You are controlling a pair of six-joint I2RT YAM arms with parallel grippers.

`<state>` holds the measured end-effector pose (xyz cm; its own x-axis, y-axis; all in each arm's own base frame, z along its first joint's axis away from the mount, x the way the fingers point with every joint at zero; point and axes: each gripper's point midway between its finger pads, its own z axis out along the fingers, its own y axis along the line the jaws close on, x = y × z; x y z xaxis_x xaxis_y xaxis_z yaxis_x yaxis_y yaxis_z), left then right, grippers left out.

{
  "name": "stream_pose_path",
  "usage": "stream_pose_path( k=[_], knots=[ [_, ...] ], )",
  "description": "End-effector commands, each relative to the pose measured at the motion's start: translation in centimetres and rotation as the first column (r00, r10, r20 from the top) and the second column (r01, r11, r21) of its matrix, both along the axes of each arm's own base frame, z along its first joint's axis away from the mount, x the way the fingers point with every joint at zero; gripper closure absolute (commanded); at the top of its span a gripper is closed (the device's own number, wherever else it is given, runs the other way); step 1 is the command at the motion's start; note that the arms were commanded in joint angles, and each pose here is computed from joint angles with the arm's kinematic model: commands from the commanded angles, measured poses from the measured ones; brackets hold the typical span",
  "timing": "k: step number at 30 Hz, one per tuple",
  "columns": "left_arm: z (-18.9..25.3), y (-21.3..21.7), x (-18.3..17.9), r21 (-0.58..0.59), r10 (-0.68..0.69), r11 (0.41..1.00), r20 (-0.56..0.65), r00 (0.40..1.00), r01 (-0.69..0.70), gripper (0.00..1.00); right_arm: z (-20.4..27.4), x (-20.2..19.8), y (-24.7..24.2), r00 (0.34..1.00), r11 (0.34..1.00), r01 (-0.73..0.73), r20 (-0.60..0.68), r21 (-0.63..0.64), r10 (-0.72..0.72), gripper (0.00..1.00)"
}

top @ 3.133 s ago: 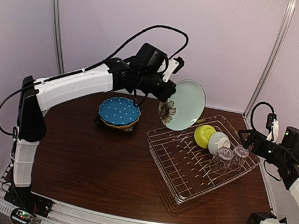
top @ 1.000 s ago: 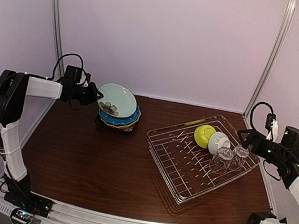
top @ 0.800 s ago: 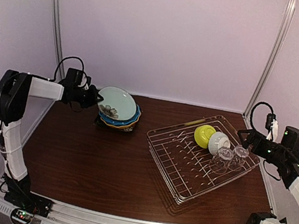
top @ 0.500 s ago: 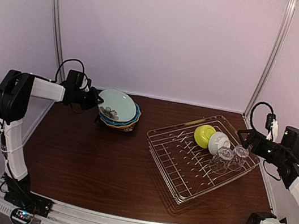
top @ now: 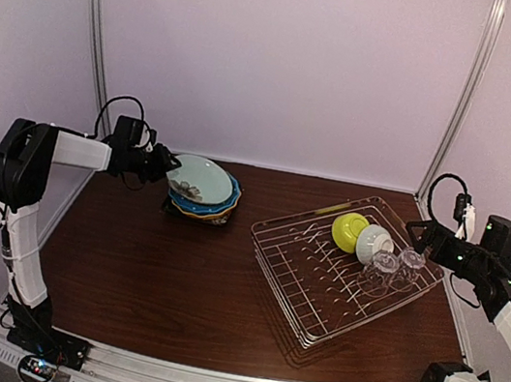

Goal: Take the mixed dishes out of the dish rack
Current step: Place the plate on the plate.

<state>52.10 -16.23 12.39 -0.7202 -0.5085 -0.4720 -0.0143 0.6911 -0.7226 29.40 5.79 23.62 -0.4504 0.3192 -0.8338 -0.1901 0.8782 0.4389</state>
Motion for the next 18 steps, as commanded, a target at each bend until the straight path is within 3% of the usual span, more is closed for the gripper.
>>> stream_pose_path(
  k=[1,9,18],
  knots=[
    [2.3,0.6,1.6,0.048,0.013,0.999,0.088,0.996,-0.017,0.57,0.0,-0.1,0.0,1.000,1.000,0.000,0.006,-0.001,0.000,0.00],
    [1.7,1.2,1.4,0.220,0.037,0.974,0.066,0.997,-0.051,0.51,0.0,0.0,0.1,1.000,1.000,-0.006,0.009,0.008,0.006,0.00],
    [0.5,0.6,1.8,0.261,0.020,0.965,0.040,0.999,-0.030,0.41,0.2,0.1,0.1,1.000,1.000,-0.006,0.010,0.010,0.006,0.00]
  ],
)
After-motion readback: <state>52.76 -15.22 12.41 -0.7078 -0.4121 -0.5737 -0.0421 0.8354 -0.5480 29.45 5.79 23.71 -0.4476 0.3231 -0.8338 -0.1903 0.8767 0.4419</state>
